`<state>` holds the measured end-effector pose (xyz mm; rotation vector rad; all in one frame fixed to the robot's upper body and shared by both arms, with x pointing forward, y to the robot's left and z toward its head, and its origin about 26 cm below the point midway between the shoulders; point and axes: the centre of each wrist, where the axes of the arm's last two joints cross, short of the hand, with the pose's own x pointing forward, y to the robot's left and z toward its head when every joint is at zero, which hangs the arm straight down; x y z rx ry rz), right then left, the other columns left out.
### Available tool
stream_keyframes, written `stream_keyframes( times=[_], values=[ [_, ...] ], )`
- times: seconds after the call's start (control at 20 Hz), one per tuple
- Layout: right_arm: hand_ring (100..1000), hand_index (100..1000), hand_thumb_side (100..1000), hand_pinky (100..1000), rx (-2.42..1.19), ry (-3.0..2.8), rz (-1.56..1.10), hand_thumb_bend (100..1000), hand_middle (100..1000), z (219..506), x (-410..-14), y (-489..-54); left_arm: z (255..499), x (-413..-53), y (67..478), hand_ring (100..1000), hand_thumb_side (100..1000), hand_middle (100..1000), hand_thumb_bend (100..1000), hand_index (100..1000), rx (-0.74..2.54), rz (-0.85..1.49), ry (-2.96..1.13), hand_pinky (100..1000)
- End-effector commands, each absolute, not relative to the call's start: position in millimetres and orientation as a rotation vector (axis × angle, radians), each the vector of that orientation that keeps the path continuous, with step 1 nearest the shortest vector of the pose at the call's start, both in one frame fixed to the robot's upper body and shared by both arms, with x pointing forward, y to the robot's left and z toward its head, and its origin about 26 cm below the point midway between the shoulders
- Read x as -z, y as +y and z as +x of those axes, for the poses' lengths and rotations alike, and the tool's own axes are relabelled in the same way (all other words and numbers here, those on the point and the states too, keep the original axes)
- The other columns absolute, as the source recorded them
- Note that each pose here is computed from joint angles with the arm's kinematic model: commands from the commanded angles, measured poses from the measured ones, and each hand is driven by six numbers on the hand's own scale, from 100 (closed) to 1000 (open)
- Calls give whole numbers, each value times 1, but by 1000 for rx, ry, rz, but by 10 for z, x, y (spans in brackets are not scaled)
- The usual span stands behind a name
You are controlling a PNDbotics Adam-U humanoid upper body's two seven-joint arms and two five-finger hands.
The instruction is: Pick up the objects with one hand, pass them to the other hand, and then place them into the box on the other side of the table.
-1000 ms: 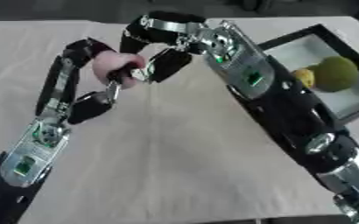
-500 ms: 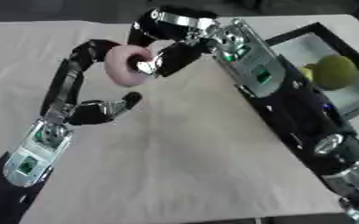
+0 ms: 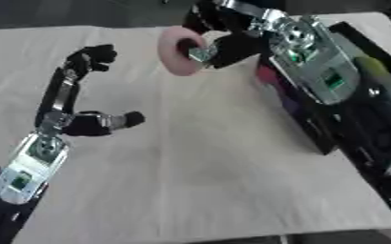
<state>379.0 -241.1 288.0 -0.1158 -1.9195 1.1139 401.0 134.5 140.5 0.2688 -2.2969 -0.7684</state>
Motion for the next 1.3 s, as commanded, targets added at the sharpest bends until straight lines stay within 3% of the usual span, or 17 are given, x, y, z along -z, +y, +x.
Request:
stream_keyframes(
  times=[0.05, 0.45, 0.9, 1.0, 1.2, 1.3],
  values=[
    [679, 501, 100, 863, -1004, -1962, -259, 100, 414, 3675, -3095, -2813, 4026, -1531, 1543, 749, 445, 708, 805, 824, 750, 327, -2293, 738],
    [683, 507, 100, 865, -730, -1867, -519, 100, 418, 3647, -2996, -3741, 3950, -1691, 1800, 751, 451, 709, 779, 811, 699, 375, -2291, 747],
    [689, 523, 100, 862, -587, -1768, -704, 100, 437, 3672, -2812, -4323, 3886, -1746, 1899, 750, 451, 707, 771, 807, 658, 386, -2293, 746],
    [725, 591, 100, 870, -570, -1747, -737, 100, 502, 3677, -2758, -4402, 3884, -1744, 1905, 750, 451, 708, 770, 807, 654, 387, -2292, 746],
    [913, 866, 100, 929, -588, -1716, -792, 100, 820, 3667, -2684, -4491, 3884, -1744, 1918, 751, 451, 708, 770, 807, 648, 392, -2292, 746],
    [988, 940, 123, 963, -607, -1706, -830, 100, 921, 3656, -2665, -4524, 3883, -1743, 1926, 751, 451, 708, 771, 807, 644, 395, -2291, 746]
  ],
)
